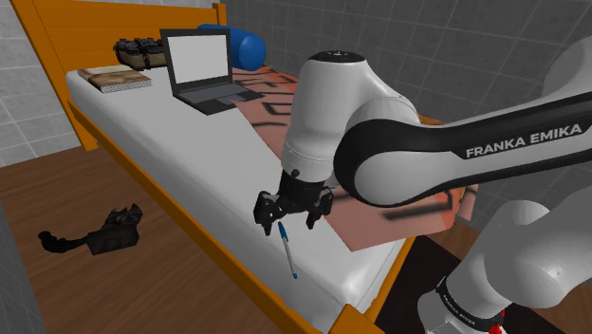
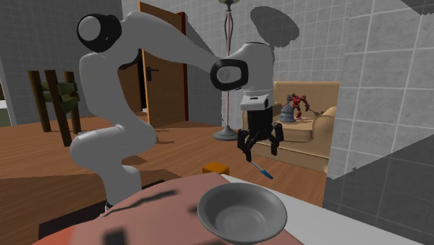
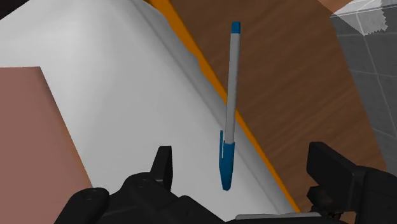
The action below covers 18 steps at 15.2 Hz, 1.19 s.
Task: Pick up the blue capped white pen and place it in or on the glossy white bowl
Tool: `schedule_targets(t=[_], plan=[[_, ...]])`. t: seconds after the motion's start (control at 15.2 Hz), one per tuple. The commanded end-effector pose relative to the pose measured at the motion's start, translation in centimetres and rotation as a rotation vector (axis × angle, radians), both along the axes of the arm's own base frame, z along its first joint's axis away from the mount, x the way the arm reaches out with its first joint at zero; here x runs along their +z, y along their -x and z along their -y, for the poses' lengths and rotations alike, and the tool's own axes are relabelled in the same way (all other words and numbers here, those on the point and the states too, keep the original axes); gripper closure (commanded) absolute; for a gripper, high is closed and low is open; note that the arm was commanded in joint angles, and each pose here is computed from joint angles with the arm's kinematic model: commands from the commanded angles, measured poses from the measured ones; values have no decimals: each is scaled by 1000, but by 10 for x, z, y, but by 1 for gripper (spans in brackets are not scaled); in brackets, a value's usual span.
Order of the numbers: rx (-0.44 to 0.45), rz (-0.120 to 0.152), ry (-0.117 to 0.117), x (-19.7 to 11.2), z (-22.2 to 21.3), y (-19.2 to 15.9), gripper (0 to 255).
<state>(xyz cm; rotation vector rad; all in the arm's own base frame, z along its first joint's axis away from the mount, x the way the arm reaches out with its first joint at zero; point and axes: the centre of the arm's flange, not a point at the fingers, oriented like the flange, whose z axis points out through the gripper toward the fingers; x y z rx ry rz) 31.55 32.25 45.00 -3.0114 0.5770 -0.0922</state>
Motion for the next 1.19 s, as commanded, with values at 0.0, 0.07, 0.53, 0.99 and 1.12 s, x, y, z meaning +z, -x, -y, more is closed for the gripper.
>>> schedule_targets(t=[0.0,0.07,0.53,0.99,1.12], plan=[[-26,2,-4,-11,0,2,0],[-26,2,-4,-17,0,1,0],[-26,2,-4,-35,-2,0,0],[-26,2,-4,-35,-2,0,255],[-26,2,-4,-35,-1,0,255]])
